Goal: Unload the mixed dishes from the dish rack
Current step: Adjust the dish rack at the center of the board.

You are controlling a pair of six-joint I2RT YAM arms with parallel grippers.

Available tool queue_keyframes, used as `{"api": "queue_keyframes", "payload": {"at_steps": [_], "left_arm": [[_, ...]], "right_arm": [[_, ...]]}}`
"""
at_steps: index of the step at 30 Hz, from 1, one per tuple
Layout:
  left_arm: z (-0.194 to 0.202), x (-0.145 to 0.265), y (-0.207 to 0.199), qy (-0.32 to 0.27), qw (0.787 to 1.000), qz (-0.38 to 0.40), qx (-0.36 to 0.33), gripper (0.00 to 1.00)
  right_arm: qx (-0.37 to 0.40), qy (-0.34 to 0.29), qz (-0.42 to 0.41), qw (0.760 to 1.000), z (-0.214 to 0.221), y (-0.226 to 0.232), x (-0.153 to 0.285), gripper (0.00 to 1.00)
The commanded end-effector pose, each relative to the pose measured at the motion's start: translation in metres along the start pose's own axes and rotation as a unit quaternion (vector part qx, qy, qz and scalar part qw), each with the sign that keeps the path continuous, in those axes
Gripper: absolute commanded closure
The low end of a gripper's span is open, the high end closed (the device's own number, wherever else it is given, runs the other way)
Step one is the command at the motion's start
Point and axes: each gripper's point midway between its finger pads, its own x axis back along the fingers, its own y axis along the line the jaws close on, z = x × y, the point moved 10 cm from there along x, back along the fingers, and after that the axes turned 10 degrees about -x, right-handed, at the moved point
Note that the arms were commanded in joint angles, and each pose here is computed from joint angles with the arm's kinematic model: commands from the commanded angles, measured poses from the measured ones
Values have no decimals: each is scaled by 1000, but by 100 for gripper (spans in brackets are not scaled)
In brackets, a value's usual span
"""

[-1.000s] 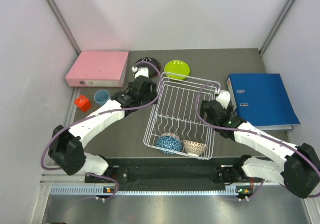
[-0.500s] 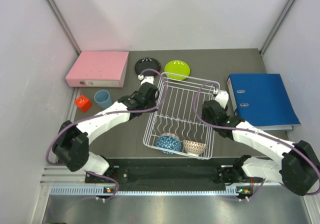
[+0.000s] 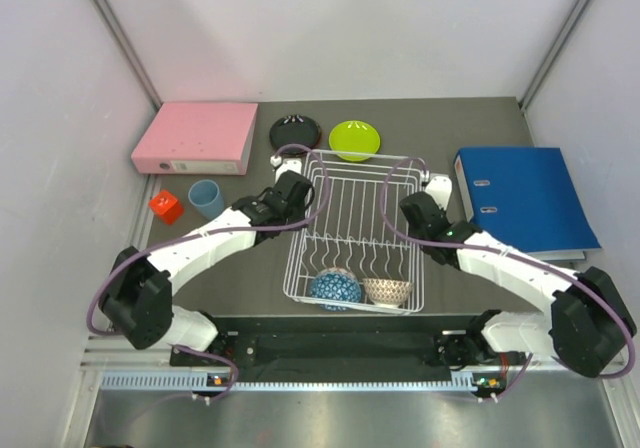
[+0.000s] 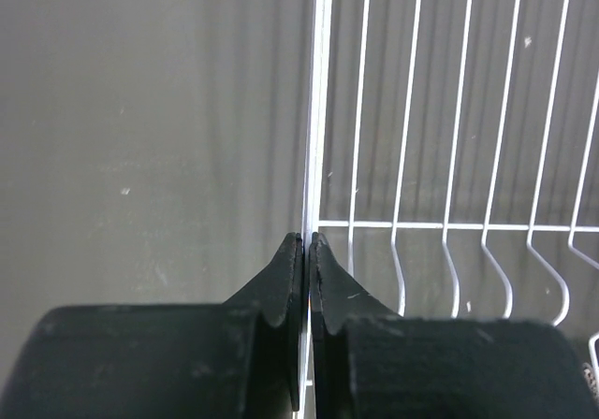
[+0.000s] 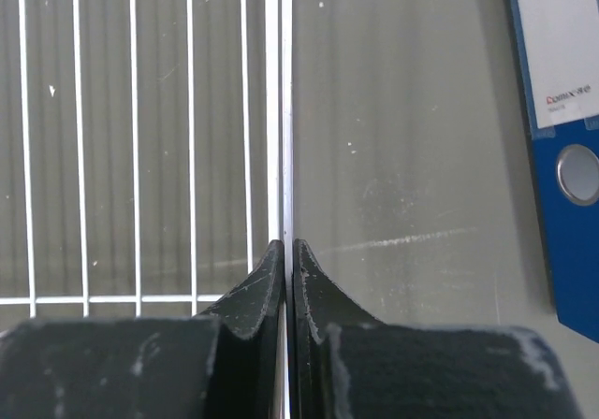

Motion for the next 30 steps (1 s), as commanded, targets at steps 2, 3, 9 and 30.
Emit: {"api": "queue_keyframes", "payload": {"at_steps": [2,3,9,30], "left_arm": [[0,19,1,-13,998,-4,53,100],[0,20,3,-15,998,-8,54,100],[1,23,10,-26,998,-37,52,100],[-53,14,19,-53,996,-41,63,100]], "right_arm": [[-31,-36,-65,997,-35,38,3,100],[-30,-37,-66,997,-38,43,1,100],[-16,-39,-64,997,-50,63,-12,100],[-26,-50,-75,996,-94,80,-23,100]]}}
